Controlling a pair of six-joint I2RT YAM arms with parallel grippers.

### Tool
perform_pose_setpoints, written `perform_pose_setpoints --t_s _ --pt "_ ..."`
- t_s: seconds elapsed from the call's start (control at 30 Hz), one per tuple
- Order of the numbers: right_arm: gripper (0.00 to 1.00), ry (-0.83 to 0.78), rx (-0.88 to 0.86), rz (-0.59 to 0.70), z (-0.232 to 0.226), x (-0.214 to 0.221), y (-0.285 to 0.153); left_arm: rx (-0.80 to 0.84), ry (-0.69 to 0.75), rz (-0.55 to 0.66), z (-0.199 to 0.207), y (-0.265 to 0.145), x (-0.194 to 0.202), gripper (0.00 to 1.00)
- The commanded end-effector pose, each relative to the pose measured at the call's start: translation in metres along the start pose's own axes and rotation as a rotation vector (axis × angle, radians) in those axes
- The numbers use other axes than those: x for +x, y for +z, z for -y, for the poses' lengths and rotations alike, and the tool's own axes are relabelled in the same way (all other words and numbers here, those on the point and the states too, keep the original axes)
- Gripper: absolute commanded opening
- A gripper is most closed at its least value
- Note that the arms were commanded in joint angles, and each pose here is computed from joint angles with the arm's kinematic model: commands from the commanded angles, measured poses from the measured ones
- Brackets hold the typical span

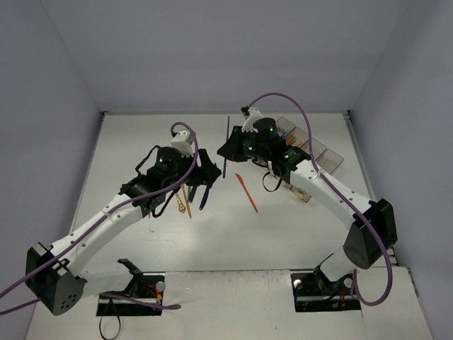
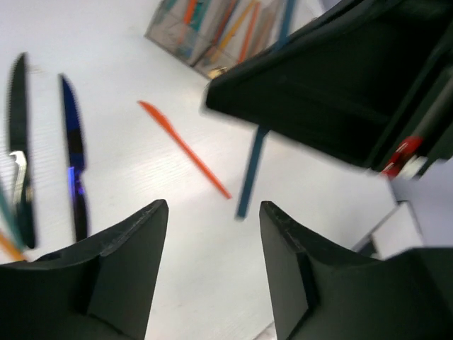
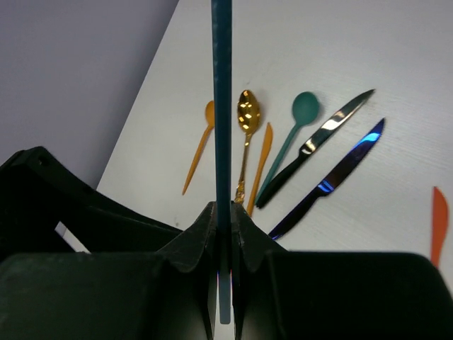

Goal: Sort the eating utensils into containers

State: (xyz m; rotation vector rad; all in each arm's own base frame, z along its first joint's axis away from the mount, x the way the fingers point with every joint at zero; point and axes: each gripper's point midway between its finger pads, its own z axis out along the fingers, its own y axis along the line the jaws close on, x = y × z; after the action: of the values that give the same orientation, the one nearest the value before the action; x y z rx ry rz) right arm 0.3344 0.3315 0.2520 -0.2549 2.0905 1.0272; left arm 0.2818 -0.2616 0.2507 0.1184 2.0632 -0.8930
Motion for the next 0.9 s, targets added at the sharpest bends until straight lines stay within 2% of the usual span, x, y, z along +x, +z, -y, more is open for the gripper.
perform_pose_setpoints --t_s 0.0,0.13,0.3,0.4,0.57,0.87 --pt "0.00 0.015 0.135 0.188 0.041 -0.051 -0.012 -0.179 0.063 0.095 -0.027 -0.022 -0.027 0.68" --pt "0.00 0.083 0.315 0.260 0.108 -0.070 -0.026 -0.371 0.098 0.113 -0.066 -0.053 -0.029 0.87" --pt "0.00 0.181 0.558 0.330 0.200 -0.087 -0.051 -0.554 0.165 0.163 -0.106 -0.103 -0.041 0.97" --pt "0.00 0.232 0.683 0.368 0.247 -0.093 -0.065 -0.651 0.203 0.195 -0.127 -0.133 -0.047 0.97" --pt "0.00 0.313 0.782 0.373 0.301 -0.090 -0.069 -0.766 0.263 0.235 -0.150 -0.169 -0.050 0.97" --pt "0.01 0.414 0.823 0.302 0.345 -0.062 -0.039 -0.817 0.257 0.225 -0.173 -0.179 -0.018 0.97"
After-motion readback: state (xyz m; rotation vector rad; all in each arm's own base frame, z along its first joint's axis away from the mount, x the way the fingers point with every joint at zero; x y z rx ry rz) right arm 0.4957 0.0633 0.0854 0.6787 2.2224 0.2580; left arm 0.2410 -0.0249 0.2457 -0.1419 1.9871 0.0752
